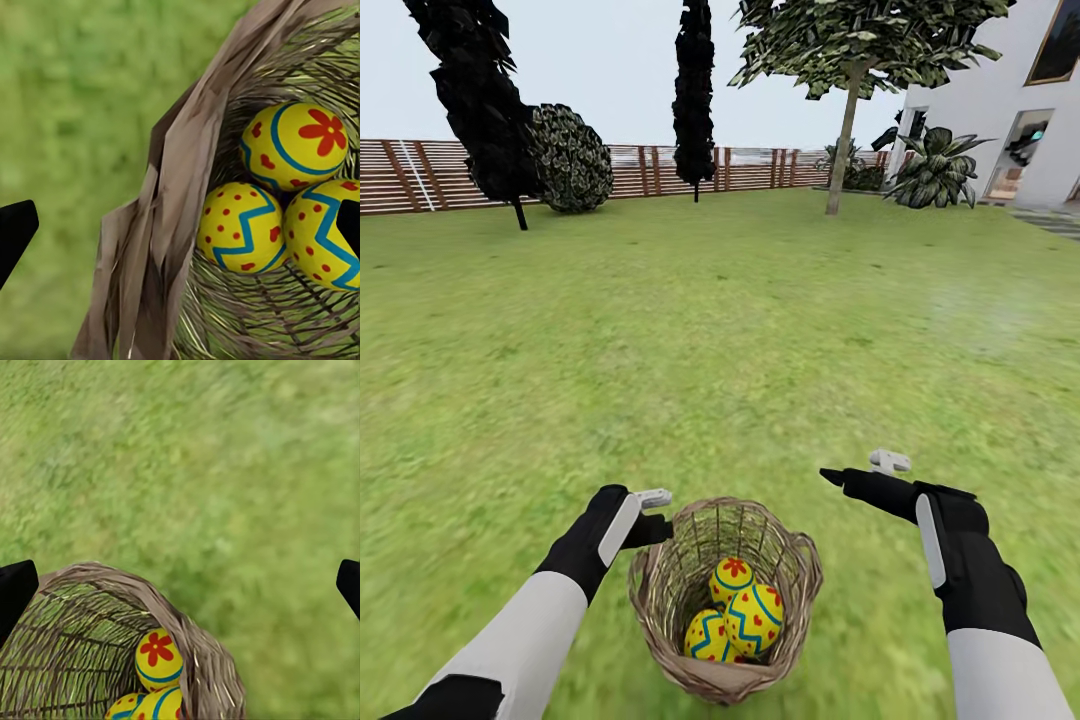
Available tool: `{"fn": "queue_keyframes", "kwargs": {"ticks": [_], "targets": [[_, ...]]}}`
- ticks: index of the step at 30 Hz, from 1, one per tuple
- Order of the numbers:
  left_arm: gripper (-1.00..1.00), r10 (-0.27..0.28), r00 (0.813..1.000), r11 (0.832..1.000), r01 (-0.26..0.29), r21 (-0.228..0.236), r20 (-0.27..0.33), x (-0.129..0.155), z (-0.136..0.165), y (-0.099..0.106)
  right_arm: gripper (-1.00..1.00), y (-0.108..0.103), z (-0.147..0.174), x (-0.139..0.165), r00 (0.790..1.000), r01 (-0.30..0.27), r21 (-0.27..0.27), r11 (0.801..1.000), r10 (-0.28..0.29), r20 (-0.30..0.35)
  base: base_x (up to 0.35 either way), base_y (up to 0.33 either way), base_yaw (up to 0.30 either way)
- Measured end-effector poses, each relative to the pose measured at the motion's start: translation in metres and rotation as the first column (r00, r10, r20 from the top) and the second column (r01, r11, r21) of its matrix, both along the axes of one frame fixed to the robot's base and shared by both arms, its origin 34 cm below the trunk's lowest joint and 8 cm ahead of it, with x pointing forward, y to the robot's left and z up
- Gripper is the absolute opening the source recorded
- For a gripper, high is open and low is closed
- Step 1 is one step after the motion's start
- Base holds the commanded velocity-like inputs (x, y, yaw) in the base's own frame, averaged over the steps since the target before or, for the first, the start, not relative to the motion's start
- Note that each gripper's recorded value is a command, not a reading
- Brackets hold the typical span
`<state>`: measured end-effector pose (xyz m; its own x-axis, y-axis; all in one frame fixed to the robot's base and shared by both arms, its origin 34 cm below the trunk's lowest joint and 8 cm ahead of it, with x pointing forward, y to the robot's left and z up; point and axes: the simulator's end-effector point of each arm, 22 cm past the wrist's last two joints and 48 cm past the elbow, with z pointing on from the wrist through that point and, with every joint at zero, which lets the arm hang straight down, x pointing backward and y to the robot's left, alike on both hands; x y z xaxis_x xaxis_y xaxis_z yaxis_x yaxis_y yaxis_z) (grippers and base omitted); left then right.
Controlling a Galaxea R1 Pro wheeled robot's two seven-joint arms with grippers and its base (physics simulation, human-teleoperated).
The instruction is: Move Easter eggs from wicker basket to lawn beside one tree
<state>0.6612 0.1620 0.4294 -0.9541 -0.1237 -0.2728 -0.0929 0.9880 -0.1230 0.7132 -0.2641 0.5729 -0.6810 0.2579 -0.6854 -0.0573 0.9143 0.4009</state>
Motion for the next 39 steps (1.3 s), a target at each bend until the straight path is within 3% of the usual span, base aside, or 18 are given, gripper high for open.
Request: {"fn": "queue_keyframes", "kwargs": {"ticks": [11,20,39], "targets": [[1.00,0.015,1.000,1.000,-0.015,-0.010,0.000,-0.005,-0.024,0.005,1.00,-0.004,-0.023,-0.006,1.000,0.002,-0.007,1.000,-0.002,0.003,0.000,0.000,0.000],[1.00,0.058,0.998,0.998,-0.059,-0.024,-0.008,-0.010,-0.046,0.016,1.00,-0.010,-0.041,-0.010,1.000,0.013,-0.010,1.000,-0.013,0.008,0.000,0.000,0.000],[1.00,0.049,0.998,0.999,-0.050,-0.016,-0.032,-0.018,-0.053,0.015,1.00,-0.005,-0.040,-0.010,1.000,0.009,-0.004,1.000,-0.009,0.014,0.000,0.000,0.000]]}}
